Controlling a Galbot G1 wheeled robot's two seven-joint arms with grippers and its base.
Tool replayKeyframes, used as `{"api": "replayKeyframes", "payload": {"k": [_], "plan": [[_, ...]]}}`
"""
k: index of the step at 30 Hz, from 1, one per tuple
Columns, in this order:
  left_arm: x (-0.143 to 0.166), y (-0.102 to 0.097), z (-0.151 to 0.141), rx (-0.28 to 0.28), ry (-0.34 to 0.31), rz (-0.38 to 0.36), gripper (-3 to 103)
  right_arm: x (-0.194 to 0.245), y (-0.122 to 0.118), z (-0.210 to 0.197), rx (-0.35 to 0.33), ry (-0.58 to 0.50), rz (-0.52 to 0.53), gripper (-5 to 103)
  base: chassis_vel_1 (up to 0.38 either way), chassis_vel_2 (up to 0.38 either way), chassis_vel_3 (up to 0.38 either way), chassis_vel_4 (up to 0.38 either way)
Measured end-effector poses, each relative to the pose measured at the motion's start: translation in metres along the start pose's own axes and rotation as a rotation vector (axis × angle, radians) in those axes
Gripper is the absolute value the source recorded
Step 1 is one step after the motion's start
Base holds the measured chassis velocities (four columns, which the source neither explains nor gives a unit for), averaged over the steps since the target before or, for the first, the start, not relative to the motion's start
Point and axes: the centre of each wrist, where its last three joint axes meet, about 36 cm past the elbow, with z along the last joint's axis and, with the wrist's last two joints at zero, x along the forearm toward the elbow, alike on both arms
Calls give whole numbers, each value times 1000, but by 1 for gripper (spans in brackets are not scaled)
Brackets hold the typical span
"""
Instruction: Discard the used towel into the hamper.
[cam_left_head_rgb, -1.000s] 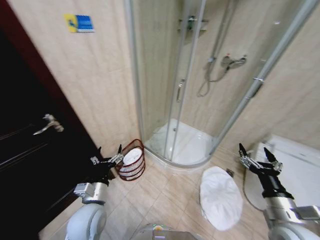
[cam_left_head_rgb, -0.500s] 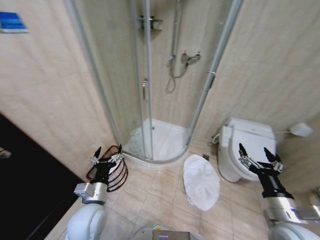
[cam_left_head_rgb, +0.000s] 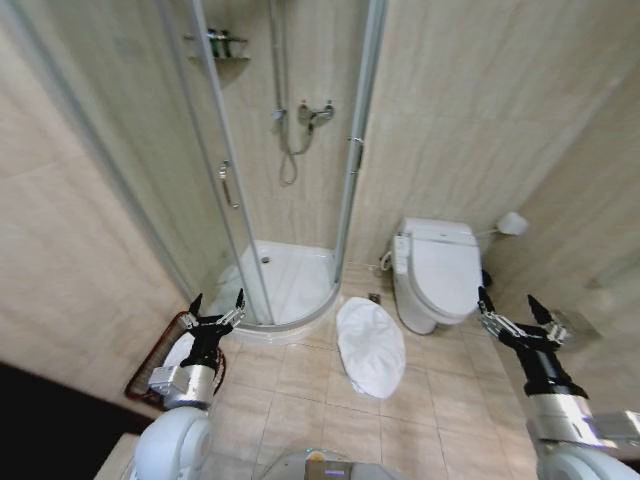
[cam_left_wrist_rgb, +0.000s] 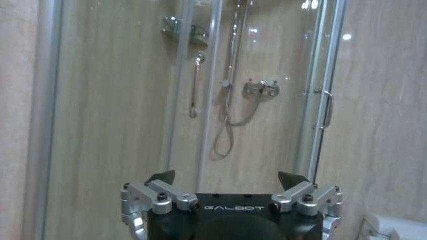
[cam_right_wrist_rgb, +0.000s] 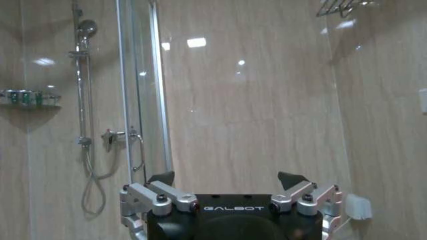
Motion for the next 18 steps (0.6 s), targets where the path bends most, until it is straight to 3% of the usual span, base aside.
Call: {"api": "replayKeyframes", "payload": {"k": [18], "plan": [[0, 0, 0, 0, 0, 0, 100, 0, 0, 0, 0, 0, 0, 100, 0, 0, 0, 0]]}}
